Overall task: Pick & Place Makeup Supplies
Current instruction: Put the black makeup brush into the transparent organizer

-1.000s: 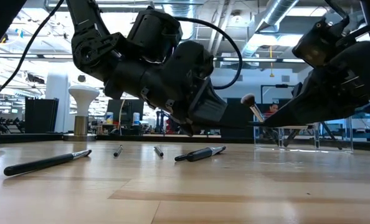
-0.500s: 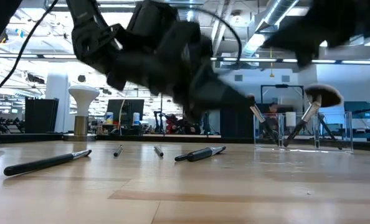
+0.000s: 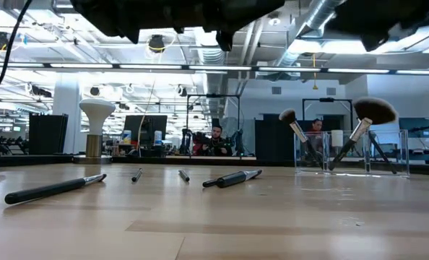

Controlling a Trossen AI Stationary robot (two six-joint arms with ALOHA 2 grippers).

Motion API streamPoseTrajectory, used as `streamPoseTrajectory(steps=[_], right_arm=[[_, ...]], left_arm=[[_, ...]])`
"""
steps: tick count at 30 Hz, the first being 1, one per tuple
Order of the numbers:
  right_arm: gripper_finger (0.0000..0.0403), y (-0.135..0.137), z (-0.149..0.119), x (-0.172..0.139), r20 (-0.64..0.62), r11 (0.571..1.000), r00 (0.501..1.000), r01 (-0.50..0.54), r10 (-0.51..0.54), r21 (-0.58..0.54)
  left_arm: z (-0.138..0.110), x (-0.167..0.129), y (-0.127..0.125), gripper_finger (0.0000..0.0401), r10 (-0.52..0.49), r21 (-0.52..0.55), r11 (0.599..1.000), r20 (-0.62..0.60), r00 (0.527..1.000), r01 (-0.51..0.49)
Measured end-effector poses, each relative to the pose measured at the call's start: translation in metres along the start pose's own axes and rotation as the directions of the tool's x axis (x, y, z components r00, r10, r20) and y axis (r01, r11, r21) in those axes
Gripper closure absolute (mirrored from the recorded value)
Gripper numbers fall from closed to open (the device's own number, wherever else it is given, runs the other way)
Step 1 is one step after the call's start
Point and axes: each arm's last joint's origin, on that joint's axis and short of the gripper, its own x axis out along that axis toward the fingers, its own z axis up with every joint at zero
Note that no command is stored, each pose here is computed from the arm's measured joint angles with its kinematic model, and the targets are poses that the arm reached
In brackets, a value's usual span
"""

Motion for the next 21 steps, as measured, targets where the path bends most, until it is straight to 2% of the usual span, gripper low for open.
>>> streamPoseTrajectory(steps=[3, 8, 15, 21], right_arm=[[0.0251, 0.001, -0.006, 0.016, 0.001, 0.999, 0.999, 0.033, -0.033, -0.021], [0.0233, 0.003, -0.005, 0.035, 0.094, 0.997, 0.994, 0.060, -0.055, -0.051], [0.0233, 0.018, 0.002, 0.038, 0.248, 0.985, 0.966, -0.030, 0.072, -0.169], [0.0248, 0.024, 0.006, 0.035, 0.319, 0.974, 0.943, -0.018, 0.091, -0.224]], left_arm=[[-0.006, 0.003, -0.003, 0.0384, 0.000, 0.020, 1.000, -0.004, 1.000, 0.000], [-0.010, 0.005, -0.009, 0.0385, 0.089, 0.069, 0.994, -0.005, 0.996, -0.088], [0.000, 0.004, -0.014, 0.0384, 0.091, 0.100, 0.990, 0.082, 0.992, -0.100], [0.004, 0.004, -0.019, 0.0384, 0.082, 0.111, 0.989, 0.127, 0.988, -0.096]])
